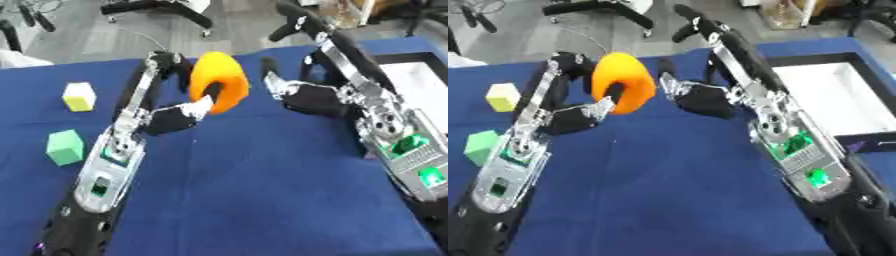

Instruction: Pick up the objects with one hand, pass them to the other hand, and then place them into the box on the other side of the table.

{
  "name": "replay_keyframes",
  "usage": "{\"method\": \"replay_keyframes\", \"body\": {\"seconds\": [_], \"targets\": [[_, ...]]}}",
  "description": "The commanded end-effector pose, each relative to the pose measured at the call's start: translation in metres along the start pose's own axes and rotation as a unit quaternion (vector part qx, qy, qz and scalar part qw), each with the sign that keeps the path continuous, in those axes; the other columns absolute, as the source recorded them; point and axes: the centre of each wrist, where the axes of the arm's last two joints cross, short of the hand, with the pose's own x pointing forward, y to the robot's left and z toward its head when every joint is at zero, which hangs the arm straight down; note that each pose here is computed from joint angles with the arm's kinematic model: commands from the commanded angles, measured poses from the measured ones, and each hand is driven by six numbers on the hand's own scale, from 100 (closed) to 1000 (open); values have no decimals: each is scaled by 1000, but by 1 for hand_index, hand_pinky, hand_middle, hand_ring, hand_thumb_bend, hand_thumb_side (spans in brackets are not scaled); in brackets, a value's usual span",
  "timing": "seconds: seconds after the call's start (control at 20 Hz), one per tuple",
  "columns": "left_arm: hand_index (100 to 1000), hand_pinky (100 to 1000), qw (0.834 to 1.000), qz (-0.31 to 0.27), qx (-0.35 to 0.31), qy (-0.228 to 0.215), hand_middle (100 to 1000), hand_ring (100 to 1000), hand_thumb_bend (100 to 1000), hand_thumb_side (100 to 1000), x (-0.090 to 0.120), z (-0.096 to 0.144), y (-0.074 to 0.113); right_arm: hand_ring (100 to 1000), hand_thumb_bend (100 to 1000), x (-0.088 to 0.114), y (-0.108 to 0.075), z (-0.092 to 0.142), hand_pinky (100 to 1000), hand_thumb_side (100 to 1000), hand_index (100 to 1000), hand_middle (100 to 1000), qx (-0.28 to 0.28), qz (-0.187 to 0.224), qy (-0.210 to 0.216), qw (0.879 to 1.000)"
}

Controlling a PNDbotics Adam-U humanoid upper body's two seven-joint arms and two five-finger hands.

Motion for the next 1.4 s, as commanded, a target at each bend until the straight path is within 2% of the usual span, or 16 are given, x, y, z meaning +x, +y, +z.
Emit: {"method": "replay_keyframes", "body": {"seconds": [0.05, 0.3, 0.6, 0.95, 1.3, 1.4], "targets": [[454, 703, 1000, 2, 3, -20, 231, 408, 322, 173, 8, -9, -1, 1000, 100, 4, -2, -3, 299, 347, 1000, 730, 14, -12, 0, 1000], [454, 703, 1000, 5, 0, -27, 232, 409, 323, 172, 11, -13, -4, 1000, 100, 1, 3, -5, 299, 283, 1000, 730, 56, -36, 21, 998], [453, 704, 1000, 9, -4, -29, 231, 410, 327, 168, 11, -14, -7, 1000, 100, -3, 6, -7, 302, 316, 1000, 718, 97, -56, 34, 993], [453, 704, 999, 6, -36, -33, 226, 409, 326, 175, 11, -18, -15, 1000, 100, -5, 6, -9, 303, 342, 1000, 710, 109, -62, 37, 991], [453, 706, 996, 4, -67, -54, 224, 414, 322, 184, 20, -24, -23, 1000, 100, -8, 9, -10, 304, 401, 1000, 707, 123, -69, 47, 989], [453, 707, 995, 4, -76, -60, 223, 415, 321, 186, 22, -25, -25, 1000, 100, -8, 9, -10, 305, 394, 1000, 703, 128, -71, 49, 988]]}}
